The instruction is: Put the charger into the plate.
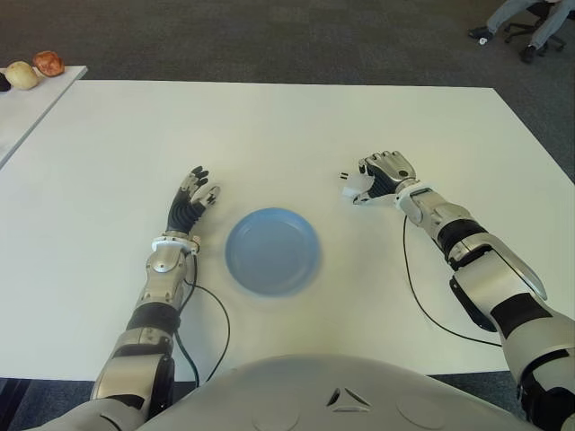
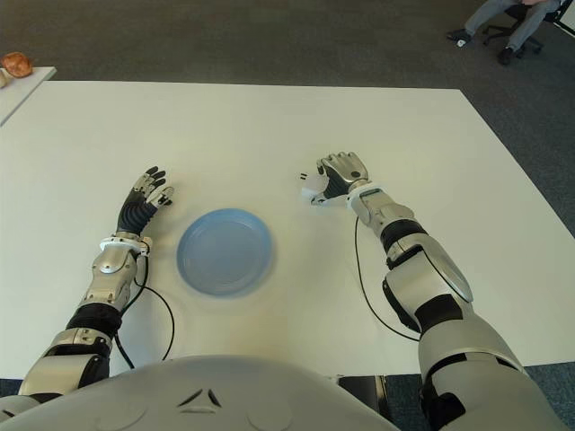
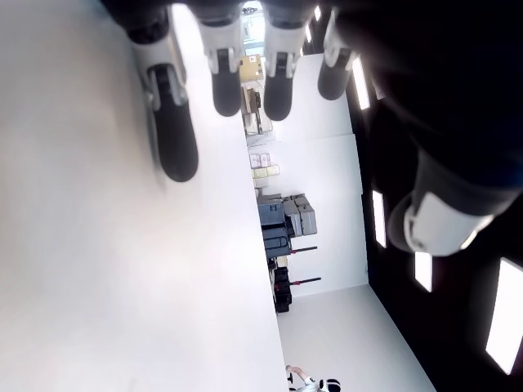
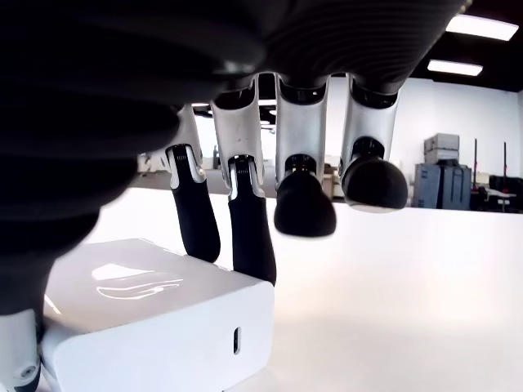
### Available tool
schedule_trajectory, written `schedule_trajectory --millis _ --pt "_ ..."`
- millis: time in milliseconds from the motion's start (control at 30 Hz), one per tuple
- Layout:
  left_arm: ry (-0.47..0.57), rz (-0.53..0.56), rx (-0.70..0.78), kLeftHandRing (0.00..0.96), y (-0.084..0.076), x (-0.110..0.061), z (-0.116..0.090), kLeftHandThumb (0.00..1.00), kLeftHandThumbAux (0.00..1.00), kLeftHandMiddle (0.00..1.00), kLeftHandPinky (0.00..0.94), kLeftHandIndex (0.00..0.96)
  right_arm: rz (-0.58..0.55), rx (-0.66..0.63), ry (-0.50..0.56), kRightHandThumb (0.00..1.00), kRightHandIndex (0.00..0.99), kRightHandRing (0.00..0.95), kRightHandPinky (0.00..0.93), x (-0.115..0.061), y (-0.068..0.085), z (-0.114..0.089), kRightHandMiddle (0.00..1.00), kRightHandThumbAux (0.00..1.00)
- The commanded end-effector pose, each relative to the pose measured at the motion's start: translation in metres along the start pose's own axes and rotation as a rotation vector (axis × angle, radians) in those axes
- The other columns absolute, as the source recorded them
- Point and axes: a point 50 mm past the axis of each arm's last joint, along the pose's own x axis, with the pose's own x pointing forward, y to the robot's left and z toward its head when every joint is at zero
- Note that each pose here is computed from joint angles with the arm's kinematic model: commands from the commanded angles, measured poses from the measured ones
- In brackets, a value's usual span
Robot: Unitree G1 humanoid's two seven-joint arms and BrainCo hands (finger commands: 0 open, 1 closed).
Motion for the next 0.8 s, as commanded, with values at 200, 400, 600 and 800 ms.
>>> schedule_trajectory --millis 200,400,600,800 --pt "0.221 -0.016 -0.052 0.103 -0.0052 -0.0287 -0.0455 0.000 0.596 0.117 0.096 0.047 0.041 0.002 0.020 0.741 0.441 0.857 0.818 -0.0007 0.0027 -0.0024 0.875 0.708" --pt "0.210 -0.017 -0.059 0.103 -0.0062 -0.0288 -0.0452 0.000 0.594 0.121 0.090 0.043 0.042 0.008 0.021 0.741 0.441 0.856 0.811 0.0002 -0.0008 -0.0042 0.875 0.708" --pt "0.199 -0.013 -0.061 0.105 -0.0061 -0.0294 -0.0454 0.000 0.582 0.127 0.085 0.049 0.043 0.010 0.020 0.741 0.441 0.863 0.836 0.0005 -0.0018 -0.0046 0.881 0.709" --pt "0.201 -0.013 -0.058 0.099 -0.0058 -0.0291 -0.0458 0.000 0.575 0.125 0.075 0.044 0.048 0.001 0.019 0.741 0.441 0.869 0.851 0.0007 -0.0020 -0.0047 0.885 0.709"
